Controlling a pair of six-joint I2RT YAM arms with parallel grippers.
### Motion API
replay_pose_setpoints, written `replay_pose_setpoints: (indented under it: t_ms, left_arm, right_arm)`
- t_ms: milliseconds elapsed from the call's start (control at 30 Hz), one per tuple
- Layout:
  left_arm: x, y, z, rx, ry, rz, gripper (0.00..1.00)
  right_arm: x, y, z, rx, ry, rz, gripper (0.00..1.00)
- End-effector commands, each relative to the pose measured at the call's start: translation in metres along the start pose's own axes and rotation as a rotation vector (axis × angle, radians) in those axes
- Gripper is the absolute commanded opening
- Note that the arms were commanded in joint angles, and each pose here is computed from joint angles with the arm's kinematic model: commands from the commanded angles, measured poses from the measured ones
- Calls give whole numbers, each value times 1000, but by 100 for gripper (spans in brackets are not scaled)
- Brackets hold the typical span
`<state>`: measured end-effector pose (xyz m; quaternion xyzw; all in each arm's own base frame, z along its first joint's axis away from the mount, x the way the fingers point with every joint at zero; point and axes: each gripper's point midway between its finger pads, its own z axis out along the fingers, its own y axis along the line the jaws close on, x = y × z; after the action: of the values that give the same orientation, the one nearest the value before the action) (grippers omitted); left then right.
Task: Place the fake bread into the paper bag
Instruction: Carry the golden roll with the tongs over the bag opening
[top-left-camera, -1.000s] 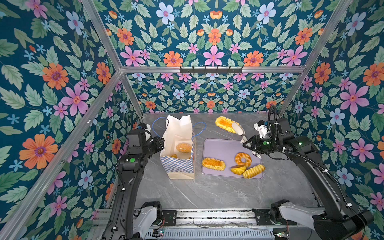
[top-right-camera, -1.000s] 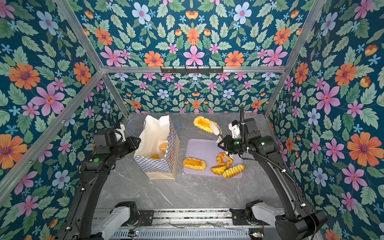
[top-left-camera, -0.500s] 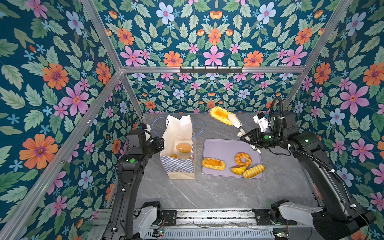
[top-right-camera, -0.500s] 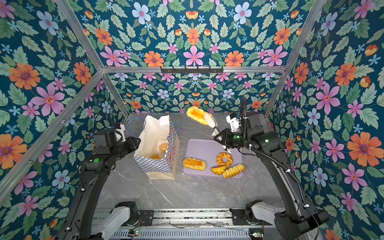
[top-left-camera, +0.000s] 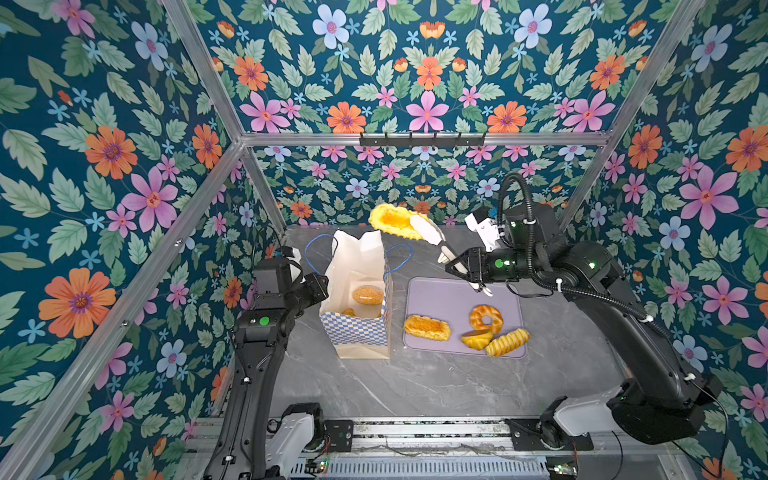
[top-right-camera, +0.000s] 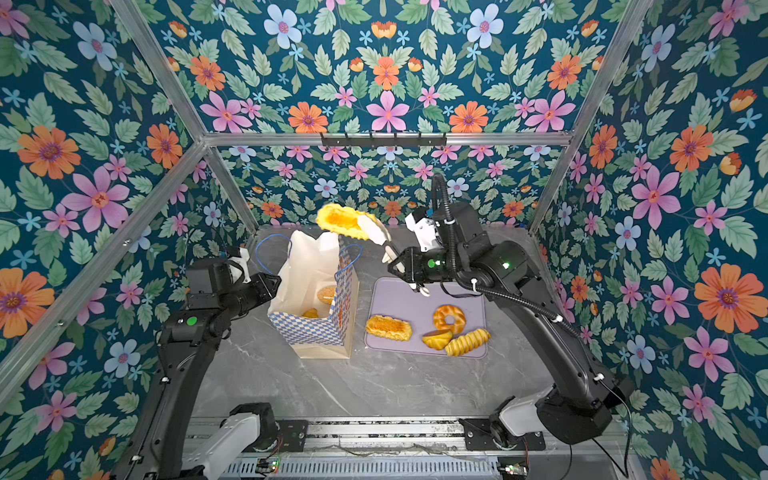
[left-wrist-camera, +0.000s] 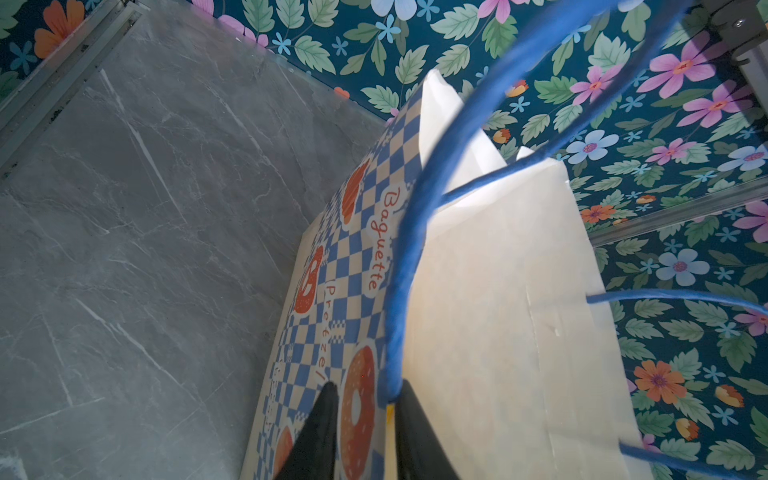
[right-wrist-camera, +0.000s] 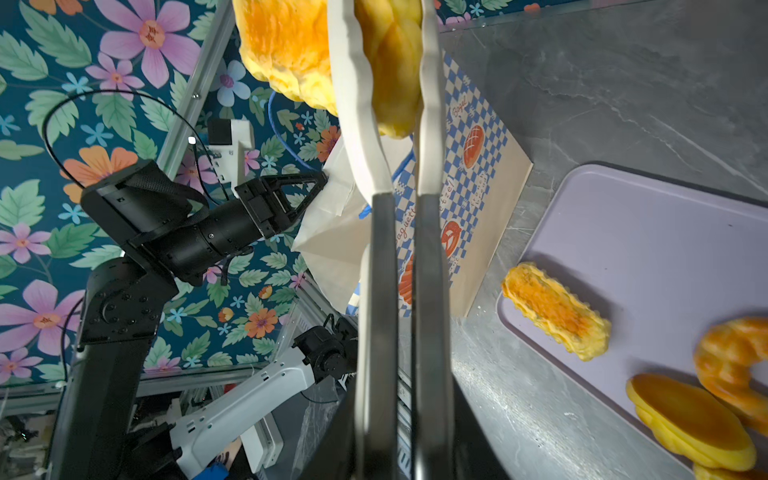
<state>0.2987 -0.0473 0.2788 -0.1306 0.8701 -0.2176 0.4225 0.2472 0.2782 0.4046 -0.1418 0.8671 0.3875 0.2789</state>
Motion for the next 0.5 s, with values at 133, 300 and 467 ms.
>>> replay_pose_setpoints:
  t_ms: [133, 300, 467]
  left_arm:
    - [-2, -1, -2, 4, -12, 6, 24]
    - [-2, -2, -2, 7, -13, 6, 21]
    - [-1, -1, -2, 8, -15, 7, 19]
  right_arm:
    - [-6, 10, 17, 94, 5, -136, 26]
    - [-6, 15, 25, 158, 26, -211, 26]
    - [-1, 13, 45, 263, 70, -301, 26]
